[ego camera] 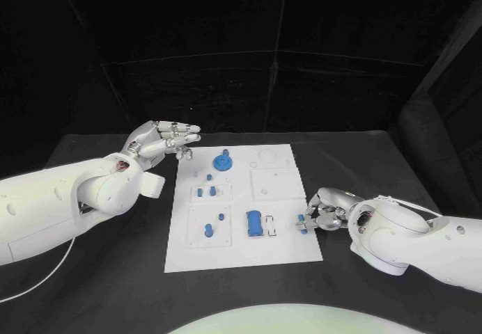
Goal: Assemble the parts on the task board
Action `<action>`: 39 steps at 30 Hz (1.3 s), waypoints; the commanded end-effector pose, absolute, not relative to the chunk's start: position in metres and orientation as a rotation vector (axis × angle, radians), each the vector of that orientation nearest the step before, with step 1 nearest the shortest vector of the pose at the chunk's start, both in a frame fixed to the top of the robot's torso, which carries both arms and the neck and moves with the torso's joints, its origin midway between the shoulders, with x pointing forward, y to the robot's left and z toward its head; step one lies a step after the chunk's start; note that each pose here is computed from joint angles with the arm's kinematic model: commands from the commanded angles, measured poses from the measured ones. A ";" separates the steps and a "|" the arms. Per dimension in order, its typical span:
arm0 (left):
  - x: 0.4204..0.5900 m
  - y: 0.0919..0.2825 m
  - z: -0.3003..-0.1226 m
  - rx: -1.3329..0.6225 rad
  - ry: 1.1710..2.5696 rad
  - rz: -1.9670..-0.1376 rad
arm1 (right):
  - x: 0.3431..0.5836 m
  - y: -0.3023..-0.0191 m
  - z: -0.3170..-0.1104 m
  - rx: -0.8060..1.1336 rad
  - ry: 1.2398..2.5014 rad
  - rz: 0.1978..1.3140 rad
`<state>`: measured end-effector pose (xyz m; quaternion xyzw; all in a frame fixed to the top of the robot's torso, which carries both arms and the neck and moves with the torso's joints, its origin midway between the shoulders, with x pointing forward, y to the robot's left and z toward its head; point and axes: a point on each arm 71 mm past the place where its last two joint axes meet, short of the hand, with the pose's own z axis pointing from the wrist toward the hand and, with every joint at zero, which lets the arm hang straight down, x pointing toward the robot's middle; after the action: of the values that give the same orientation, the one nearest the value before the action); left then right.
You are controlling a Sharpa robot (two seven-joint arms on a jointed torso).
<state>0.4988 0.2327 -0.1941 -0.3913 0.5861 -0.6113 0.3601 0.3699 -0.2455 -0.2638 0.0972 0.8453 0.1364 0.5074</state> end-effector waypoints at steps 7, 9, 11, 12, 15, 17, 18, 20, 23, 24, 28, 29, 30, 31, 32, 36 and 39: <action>0.499 0.233 -0.194 -1.006 1.509 -1.590 | 0.370 -0.238 -0.267 0.101 2.047 0.277; 0.499 0.233 -0.194 -1.007 1.509 -1.590 | 0.371 -0.235 -0.268 0.080 2.041 0.272; 0.499 0.233 -0.194 -1.007 1.510 -1.590 | 0.372 -0.234 -0.268 0.067 2.037 0.269; 0.499 0.233 -0.194 -1.007 1.510 -1.590 | 0.372 -0.233 -0.268 0.063 2.036 0.268; 0.498 0.232 -0.194 -1.007 1.511 -1.592 | 0.374 -0.231 -0.269 0.053 2.032 0.264; 0.498 0.232 -0.194 -1.008 1.512 -1.591 | 0.374 -0.231 -0.269 0.052 2.029 0.263; 0.498 0.232 -0.194 -1.008 1.512 -1.590 | 0.374 -0.231 -0.269 0.055 2.028 0.264; 0.498 0.233 -0.195 -1.009 1.512 -1.589 | 0.373 -0.230 -0.269 0.070 2.028 0.272; 0.498 0.233 -0.195 -1.009 1.513 -1.589 | 0.373 -0.230 -0.268 0.083 2.029 0.281; 0.498 0.233 -0.195 -1.009 1.513 -1.589 | 0.372 -0.230 -0.268 0.088 2.030 0.284; 0.498 0.233 -0.195 -1.010 1.514 -1.589 | 0.370 -0.229 -0.266 0.121 2.025 0.307; 0.498 0.233 -0.195 -1.010 1.514 -1.589 | 0.369 -0.229 -0.265 0.133 2.022 0.316; 0.498 0.233 -0.195 -1.010 1.514 -1.589 | 0.368 -0.228 -0.265 0.148 2.020 0.328; 0.498 0.233 -0.195 -1.010 1.514 -1.589 | 0.367 -0.228 -0.264 0.166 2.015 0.342; 0.498 0.233 -0.195 -1.010 1.514 -1.589 | 0.366 -0.228 -0.263 0.188 2.012 0.362; 0.498 0.232 -0.196 -1.010 1.516 -1.590 | 0.365 -0.228 -0.261 0.272 1.996 0.430; 0.498 0.232 -0.196 -1.010 1.517 -1.592 | 0.364 -0.226 -0.258 0.312 1.972 0.470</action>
<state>0.4984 0.2333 -0.1965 -0.3927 0.5871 -0.6102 0.3587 0.3643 -0.2278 -0.2609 0.0902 0.8352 0.1638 0.5172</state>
